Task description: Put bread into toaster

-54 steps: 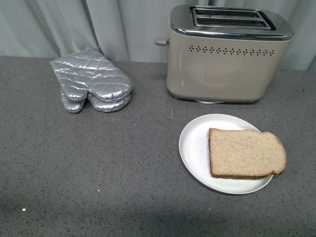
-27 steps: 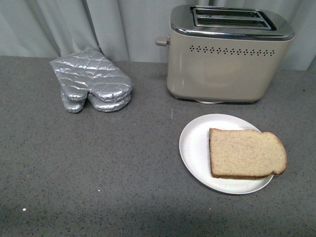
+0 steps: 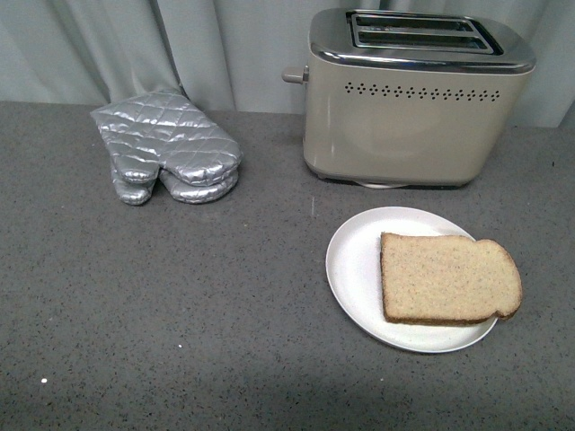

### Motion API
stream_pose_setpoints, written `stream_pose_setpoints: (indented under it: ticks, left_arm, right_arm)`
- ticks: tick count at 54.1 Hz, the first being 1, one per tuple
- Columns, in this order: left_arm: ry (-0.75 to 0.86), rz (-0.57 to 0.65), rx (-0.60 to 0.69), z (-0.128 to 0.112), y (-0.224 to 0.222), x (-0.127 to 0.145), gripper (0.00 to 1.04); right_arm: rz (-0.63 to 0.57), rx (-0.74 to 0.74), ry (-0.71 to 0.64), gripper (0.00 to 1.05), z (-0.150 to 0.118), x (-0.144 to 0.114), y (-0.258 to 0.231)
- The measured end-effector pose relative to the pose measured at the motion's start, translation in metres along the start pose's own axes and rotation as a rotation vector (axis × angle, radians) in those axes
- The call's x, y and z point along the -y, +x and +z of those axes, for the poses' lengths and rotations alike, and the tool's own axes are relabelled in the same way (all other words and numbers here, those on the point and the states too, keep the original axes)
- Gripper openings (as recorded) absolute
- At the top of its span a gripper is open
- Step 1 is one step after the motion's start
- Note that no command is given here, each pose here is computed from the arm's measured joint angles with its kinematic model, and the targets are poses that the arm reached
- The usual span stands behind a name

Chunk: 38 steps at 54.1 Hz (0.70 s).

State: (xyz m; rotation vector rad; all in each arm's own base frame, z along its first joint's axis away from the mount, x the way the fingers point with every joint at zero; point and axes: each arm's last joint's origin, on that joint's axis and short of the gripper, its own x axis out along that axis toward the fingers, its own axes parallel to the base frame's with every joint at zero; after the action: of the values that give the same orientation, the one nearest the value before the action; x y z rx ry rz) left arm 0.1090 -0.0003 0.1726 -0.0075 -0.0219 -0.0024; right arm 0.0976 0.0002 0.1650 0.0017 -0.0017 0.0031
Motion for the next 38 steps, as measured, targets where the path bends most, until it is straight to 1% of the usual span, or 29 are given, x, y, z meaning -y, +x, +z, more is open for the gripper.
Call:
stream_pose_setpoints:
  ticks: [5,9,17,18,23,25,27,31,35,36,38]
  left_arm:
    - [0.000,0.000,-0.002,0.000,-0.003,0.000,0.04]
    - [0.000,-0.001,-0.035,-0.005,-0.008,0.000,0.04]
    - [0.000,0.000,-0.006,-0.003,-0.012,0.000,0.04]
    - [0.000,0.000,-0.007,-0.003,-0.012,0.000,0.06]
    - [0.000,0.000,-0.007,-0.003,-0.012,0.000,0.29]
    - [0.000,0.000,-0.006,-0.003,-0.012,0.000,0.36]
    - [0.000,0.000,-0.006,-0.003,-0.012,0.000,0.42]
    - [0.000,0.000,-0.006,-0.003,-0.012,0.000,0.54]
    - [0.000,0.000,-0.006,-0.003,-0.012,0.000,0.67]
    - [0.000,0.000,-0.006,-0.003,-0.012,0.000,0.69]
    - [0.000,0.000,-0.006,-0.003,-0.012,0.000,0.78]
  right_arm:
    - [0.000,0.000,0.000,0.95,0.000,0.000,0.000]
    - [0.000,0.000,0.000,0.95,0.000,0.000,0.000]
    - [0.000,0.000,0.000,0.95,0.000,0.000,0.000]
    - [0.000,0.000,0.000,0.95,0.000,0.000,0.000]
    - [0.003,-0.003,-0.009,0.95,0.000,0.000,0.000]
    - [0.033,-0.052,-0.056,0.95,-0.001,0.000,0.000]
    - [0.056,-0.109,-0.132,0.95,-0.002,0.000,0.003]
    - [0.069,-0.178,-0.189,0.95,-0.004,0.002,0.011]
    - [0.087,-0.247,-0.190,0.95,-0.004,0.003,0.023]
    - [0.090,-0.257,-0.189,0.95,-0.004,0.003,0.025]
    - [0.105,-0.302,-0.176,0.95,-0.004,0.004,0.037]
